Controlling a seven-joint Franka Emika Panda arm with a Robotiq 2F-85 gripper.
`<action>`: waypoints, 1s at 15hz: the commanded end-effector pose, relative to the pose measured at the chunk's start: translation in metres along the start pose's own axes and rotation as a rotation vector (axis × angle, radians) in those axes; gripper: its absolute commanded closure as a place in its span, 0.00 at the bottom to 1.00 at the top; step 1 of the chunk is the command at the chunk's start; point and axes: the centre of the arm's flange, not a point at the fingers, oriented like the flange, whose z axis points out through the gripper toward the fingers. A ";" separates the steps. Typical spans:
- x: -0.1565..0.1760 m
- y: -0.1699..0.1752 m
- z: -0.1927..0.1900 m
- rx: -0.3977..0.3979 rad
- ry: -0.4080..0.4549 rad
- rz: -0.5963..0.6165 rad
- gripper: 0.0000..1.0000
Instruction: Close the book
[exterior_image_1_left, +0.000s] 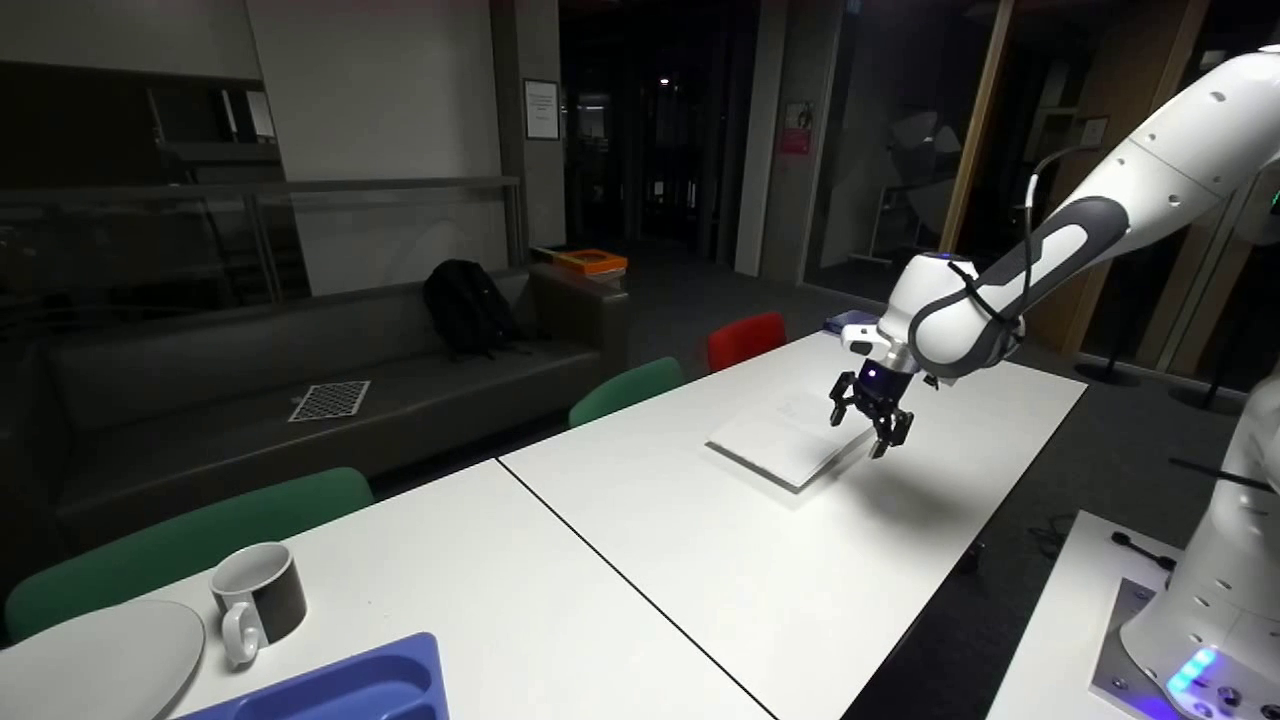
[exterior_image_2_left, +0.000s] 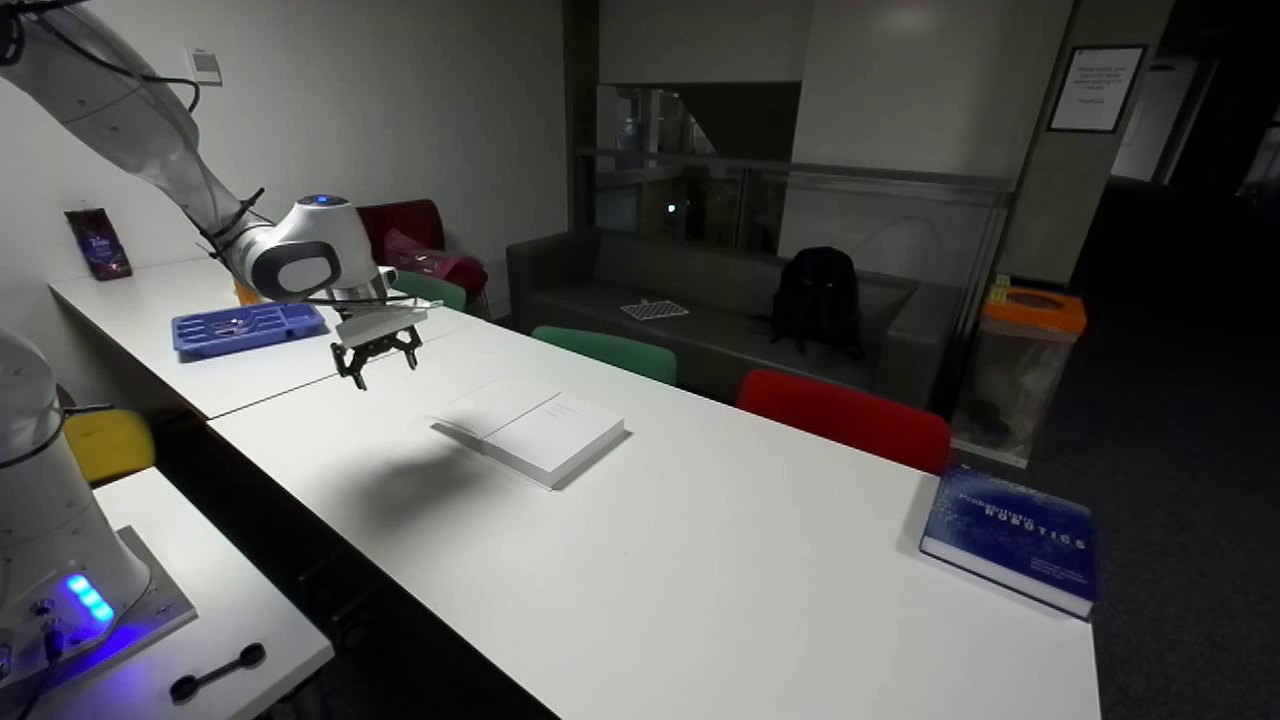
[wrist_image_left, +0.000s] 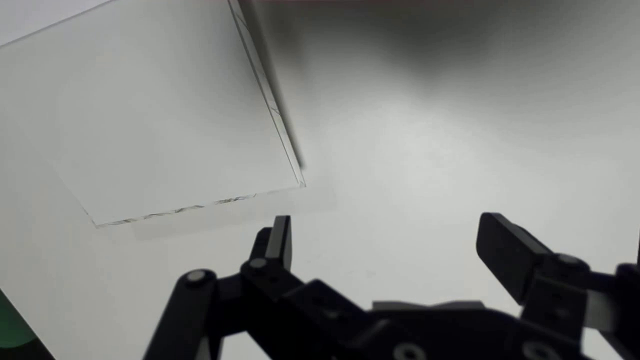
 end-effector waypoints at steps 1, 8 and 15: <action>-0.011 0.025 0.023 -0.004 0.040 -0.027 0.00; -0.009 0.039 0.028 0.036 0.066 0.025 0.00; -0.001 0.030 0.032 -0.037 0.084 -0.005 0.00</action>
